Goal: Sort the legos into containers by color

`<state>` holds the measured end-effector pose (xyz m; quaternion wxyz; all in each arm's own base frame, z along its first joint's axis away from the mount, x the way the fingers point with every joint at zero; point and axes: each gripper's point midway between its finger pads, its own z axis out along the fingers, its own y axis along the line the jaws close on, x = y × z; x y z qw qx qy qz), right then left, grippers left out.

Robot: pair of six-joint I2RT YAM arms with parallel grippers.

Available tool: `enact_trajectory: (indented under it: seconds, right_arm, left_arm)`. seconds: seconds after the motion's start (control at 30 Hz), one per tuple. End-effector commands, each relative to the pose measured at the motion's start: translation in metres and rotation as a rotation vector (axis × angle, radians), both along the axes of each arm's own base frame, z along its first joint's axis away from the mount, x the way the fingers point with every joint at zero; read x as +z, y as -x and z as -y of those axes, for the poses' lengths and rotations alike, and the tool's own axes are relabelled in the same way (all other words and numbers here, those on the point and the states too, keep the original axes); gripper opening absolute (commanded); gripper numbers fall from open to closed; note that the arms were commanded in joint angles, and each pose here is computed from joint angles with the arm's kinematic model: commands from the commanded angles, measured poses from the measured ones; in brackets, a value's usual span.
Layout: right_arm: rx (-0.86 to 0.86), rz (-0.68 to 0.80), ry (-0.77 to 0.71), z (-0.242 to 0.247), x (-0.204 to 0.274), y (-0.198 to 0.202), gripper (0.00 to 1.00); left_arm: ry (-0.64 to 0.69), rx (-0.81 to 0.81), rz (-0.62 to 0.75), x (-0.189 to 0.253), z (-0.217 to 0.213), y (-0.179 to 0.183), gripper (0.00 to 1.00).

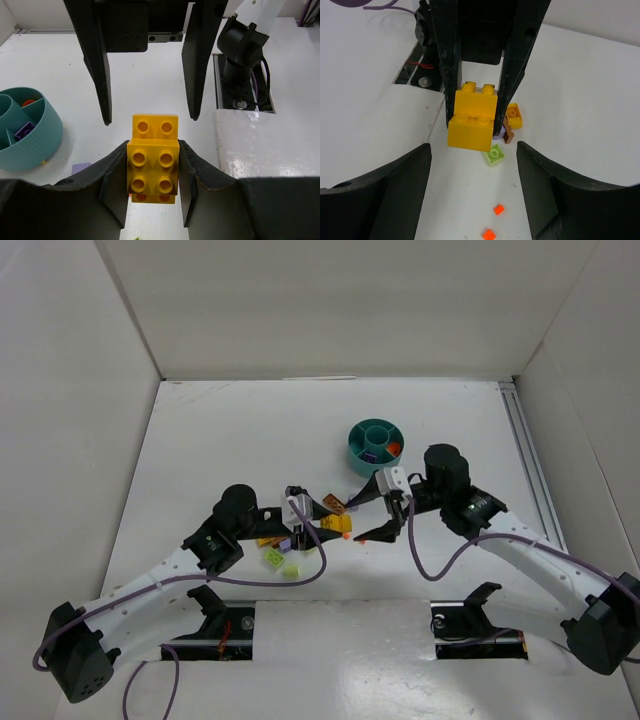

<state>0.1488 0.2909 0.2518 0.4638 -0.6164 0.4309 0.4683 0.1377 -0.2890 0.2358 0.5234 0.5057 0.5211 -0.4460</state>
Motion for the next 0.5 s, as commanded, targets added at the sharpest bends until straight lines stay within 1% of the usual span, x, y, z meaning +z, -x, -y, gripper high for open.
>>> enact_trajectory:
  seconds: [0.0, 0.1, 0.27, 0.33, 0.47]
  right_arm:
    - [0.018, 0.033, -0.034, -0.012, 0.023, -0.002, 0.74]
    - [0.017, 0.038, -0.042, -0.016, 0.03, -0.004, 0.73]
    - [0.003, 0.006, -0.039, -0.017, 0.031, -0.004, 0.68]
    - [0.002, -0.011, -0.031, -0.018, 0.028, -0.005, 0.68]
    - [0.0, -0.045, -0.011, -0.021, 0.02, -0.009, 0.59]
  left_arm:
    - [0.078, -0.049, 0.096, 0.038, 0.001, 0.007, 0.0]
    - [0.078, -0.049, 0.096, 0.038, 0.001, 0.007, 0.0]
    - [0.077, -0.029, 0.095, 0.039, 0.002, 0.003, 0.0]
    - [0.086, -0.028, 0.093, 0.042, 0.003, 0.003, 0.0]
    - [0.1, -0.039, 0.088, 0.045, 0.003, 0.005, 0.0]
